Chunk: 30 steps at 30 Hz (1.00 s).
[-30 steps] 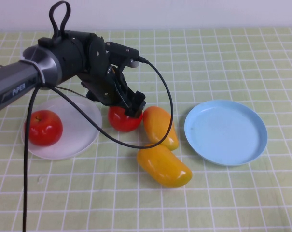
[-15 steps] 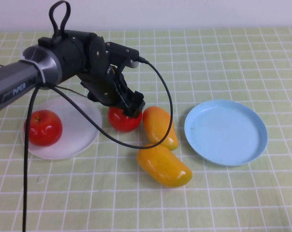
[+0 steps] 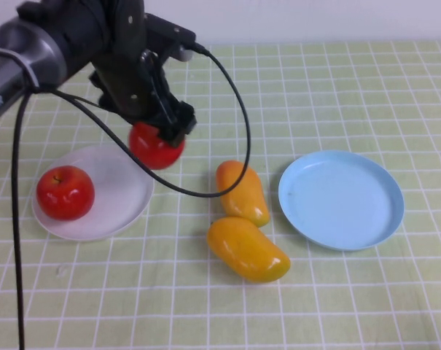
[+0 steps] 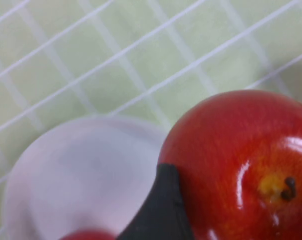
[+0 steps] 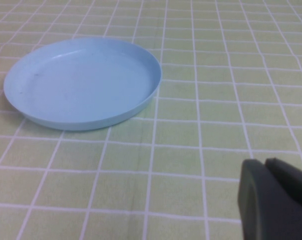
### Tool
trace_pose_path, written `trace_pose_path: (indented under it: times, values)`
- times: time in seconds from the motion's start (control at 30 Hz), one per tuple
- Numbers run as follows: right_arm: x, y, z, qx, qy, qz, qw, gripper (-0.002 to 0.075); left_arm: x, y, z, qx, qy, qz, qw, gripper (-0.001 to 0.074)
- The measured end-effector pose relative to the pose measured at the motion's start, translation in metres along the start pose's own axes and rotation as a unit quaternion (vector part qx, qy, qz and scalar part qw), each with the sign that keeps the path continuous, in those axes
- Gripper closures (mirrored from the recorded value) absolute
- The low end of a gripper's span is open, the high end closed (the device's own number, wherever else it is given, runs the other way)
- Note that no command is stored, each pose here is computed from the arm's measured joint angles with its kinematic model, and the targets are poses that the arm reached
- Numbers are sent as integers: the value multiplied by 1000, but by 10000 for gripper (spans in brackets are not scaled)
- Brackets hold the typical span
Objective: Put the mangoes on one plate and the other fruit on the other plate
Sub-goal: Put one type of fruit in the left plate
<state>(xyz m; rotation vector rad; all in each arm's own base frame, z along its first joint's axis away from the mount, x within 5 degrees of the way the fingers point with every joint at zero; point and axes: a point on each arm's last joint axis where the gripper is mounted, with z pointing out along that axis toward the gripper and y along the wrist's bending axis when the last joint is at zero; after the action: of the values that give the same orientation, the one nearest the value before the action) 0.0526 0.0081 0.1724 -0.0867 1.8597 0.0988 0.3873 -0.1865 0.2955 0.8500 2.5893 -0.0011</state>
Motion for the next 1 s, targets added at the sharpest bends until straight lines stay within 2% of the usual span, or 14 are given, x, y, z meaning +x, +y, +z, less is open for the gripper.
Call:
trace_pose_path:
  times: [0.07,0.2,0.33,0.6,0.77,1.0]
  values:
    - [0,0,0,0,0,0,1000,742,4,6,-8,-25,19,-8,999,156]
    - [0,0,0,0,0,0,1000,742,13,16,-7,-42,51,-34,997,156]
    - [0,0,0,0,0,0,1000,742,24,21,6,-44,77,-44,995,156]
    - [0,0,0,0,0,0,1000,742,39,17,37,-38,81,-32,996,156]
    - [0,0,0,0,0,0,1000,743,40,17,39,-44,80,-38,995,70]
    - [0,0,0,0,0,0,1000,742,41,21,33,-61,80,-47,994,67]
